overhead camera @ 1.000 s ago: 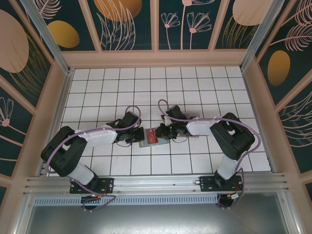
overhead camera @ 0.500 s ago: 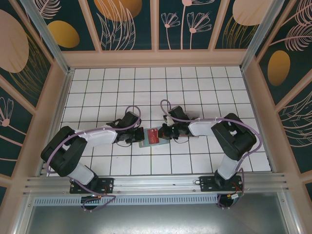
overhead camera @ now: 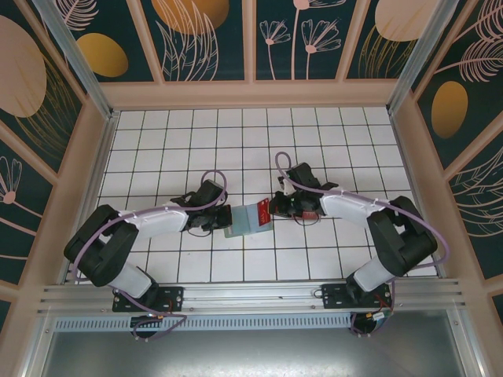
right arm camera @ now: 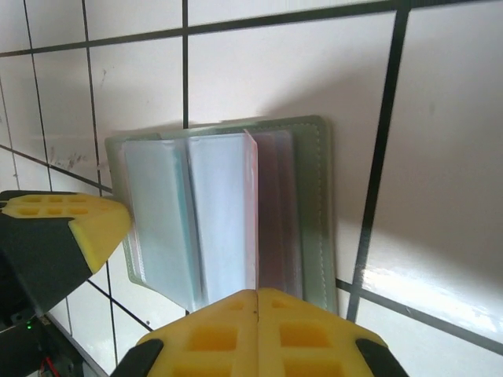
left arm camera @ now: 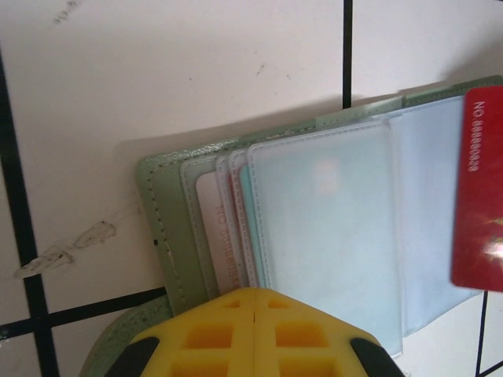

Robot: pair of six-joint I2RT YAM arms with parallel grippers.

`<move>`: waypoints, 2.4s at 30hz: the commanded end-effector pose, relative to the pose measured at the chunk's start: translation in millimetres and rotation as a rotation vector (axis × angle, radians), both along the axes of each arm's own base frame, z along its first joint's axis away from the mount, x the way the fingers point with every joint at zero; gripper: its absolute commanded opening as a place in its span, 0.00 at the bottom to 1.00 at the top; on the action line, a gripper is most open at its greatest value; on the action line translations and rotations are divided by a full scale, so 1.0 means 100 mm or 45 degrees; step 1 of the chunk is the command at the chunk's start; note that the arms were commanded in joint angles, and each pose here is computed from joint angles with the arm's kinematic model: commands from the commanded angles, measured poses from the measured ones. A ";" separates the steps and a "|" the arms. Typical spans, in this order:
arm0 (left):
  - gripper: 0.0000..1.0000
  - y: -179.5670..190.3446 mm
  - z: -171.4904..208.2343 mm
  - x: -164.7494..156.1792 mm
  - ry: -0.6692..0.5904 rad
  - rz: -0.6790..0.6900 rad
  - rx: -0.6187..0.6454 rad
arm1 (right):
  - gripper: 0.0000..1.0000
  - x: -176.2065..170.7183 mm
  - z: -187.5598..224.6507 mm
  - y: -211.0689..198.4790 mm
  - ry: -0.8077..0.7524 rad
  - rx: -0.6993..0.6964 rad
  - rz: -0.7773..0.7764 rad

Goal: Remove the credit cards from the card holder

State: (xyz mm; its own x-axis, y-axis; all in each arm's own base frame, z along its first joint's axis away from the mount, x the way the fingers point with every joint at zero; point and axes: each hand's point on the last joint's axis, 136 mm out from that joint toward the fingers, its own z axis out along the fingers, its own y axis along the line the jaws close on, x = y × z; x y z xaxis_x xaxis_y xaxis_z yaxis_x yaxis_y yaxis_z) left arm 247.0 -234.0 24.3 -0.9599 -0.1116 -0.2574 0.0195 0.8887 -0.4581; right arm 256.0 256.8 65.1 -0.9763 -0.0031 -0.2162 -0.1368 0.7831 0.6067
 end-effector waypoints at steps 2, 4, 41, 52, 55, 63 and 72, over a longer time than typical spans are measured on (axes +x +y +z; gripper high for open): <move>0.05 0.03 0.14 0.02 -0.053 0.014 0.005 | 0.00 0.09 0.28 -0.15 -0.100 -0.103 0.012; 0.11 0.02 0.24 0.07 -0.094 0.029 -0.014 | 0.00 0.14 0.41 -0.19 -0.157 -0.140 0.025; 0.99 0.36 1.65 0.50 -0.790 0.268 -0.146 | 0.00 -0.23 0.53 -1.31 -0.972 -1.249 1.227; 0.98 0.38 1.61 0.48 -0.765 0.257 -0.111 | 0.00 -0.15 0.46 -1.22 -1.045 -1.301 1.322; 0.99 0.39 1.61 0.48 -0.767 0.262 -0.108 | 0.00 -0.13 0.48 -1.17 -1.059 -1.295 1.339; 0.99 0.37 1.57 0.47 -0.746 0.242 -0.098 | 0.00 -0.12 0.36 -1.11 -1.072 -1.306 1.392; 0.99 0.39 1.57 0.45 -0.744 0.247 -0.095 | 0.00 -0.13 0.25 -1.07 -1.076 -1.278 1.393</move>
State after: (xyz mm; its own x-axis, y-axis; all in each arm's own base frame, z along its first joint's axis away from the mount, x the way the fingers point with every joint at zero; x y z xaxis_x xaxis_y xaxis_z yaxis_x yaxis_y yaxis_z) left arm 293.1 -195.9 174.8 -0.6321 -0.3190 -0.7062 0.1175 0.8613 -0.4943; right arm 246.4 148.9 98.7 -0.0637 -0.9881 -0.1402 -0.8235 0.1314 -0.5519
